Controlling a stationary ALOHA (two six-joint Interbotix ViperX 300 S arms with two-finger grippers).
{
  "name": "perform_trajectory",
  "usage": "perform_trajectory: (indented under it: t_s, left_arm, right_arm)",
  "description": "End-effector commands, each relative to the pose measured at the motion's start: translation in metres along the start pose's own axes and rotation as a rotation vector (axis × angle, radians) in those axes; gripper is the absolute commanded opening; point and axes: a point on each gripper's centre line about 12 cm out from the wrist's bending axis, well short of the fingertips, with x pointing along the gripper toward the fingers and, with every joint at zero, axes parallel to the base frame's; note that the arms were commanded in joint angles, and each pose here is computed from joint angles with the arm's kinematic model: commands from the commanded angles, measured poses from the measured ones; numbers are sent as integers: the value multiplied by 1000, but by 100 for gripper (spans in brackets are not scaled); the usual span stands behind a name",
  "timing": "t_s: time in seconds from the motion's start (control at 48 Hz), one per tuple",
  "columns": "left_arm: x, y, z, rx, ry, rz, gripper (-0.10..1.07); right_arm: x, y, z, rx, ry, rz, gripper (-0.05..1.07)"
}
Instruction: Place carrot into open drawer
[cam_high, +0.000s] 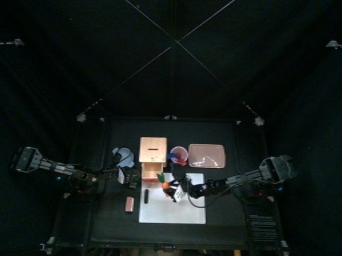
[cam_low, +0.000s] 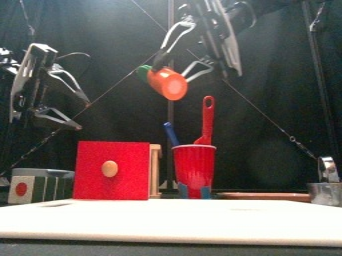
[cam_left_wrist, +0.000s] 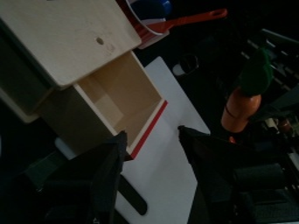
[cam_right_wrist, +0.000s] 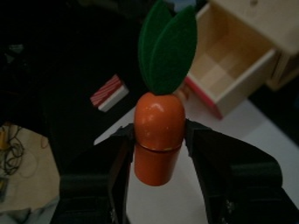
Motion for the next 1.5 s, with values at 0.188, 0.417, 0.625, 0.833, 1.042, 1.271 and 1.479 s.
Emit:
perform_trajectory:
  t_s: [0.188,0.417,0.625,0.833,1.042,1.271,1.479]
  left_arm:
    - [0,-1,7,-5,-28,0,87]
    - [0,2,9,-9,-37,10,87]
    - [0,2,9,-11,-32,8,87]
    - [0,3,10,-12,-35,13,87]
    - [0,3,10,-13,-38,13,87]
    - [0,5,9,-14,-34,20,87]
    - [0,5,9,-12,-33,20,87]
  right_arm:
    - [25,-24,57,-70,-76,-22,59]
    - [63,-45,66,-159,-59,-90,59]
    - [79,-51,61,-172,-38,-109,59]
    - [85,-52,53,-184,-19,-113,62]
    - [90,-56,48,-186,-4,-123,75]
    - [90,-55,48,-190,-3,-123,93]
    - [87,-57,50,-188,-5,-147,97]
